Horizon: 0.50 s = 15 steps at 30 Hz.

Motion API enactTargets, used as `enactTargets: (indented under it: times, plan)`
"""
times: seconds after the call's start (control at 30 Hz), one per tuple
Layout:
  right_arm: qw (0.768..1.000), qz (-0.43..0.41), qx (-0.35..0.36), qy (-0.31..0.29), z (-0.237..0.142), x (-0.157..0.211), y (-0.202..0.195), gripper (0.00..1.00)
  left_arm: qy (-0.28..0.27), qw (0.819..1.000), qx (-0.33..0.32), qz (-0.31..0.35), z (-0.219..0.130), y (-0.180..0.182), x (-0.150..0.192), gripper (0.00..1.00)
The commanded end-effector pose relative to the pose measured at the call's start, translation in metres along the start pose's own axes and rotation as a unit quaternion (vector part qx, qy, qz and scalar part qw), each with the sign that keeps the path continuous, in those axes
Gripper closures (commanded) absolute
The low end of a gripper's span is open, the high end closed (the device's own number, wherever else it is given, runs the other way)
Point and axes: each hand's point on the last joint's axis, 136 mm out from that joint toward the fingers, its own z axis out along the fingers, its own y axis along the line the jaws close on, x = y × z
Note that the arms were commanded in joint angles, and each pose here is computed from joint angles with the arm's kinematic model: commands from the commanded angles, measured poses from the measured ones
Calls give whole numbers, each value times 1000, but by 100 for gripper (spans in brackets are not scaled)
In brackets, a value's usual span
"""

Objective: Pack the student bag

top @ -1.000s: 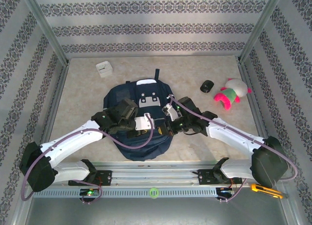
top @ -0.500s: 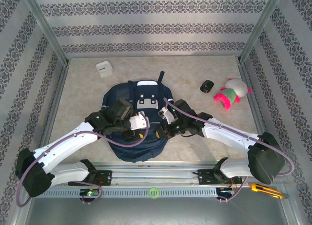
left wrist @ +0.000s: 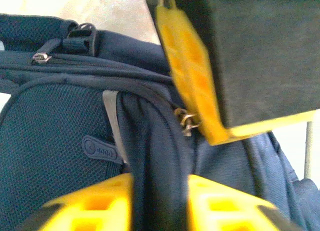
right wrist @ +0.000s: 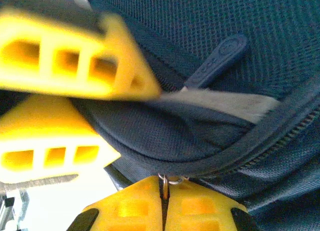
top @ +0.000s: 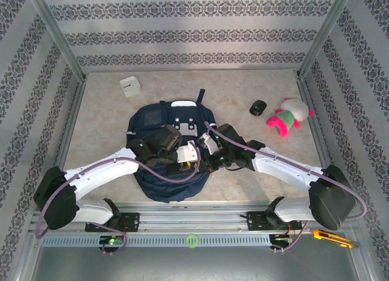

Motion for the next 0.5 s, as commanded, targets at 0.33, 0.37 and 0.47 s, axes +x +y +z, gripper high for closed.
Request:
enactTargets:
  times: [0.33, 0.37, 0.47]
  plan:
    - [997, 24, 12, -75, -34, -40, -46, 100, -49, 997, 29, 57, -28, -25, 6, 100]
    - [997, 28, 17, -77, -33, -44, -50, 100, -55, 996, 34, 58, -29, -27, 3, 100]
    - [994, 43, 46, -85, -33, -56, -66, 100, -68, 995, 44, 63, -34, -32, -2, 100]
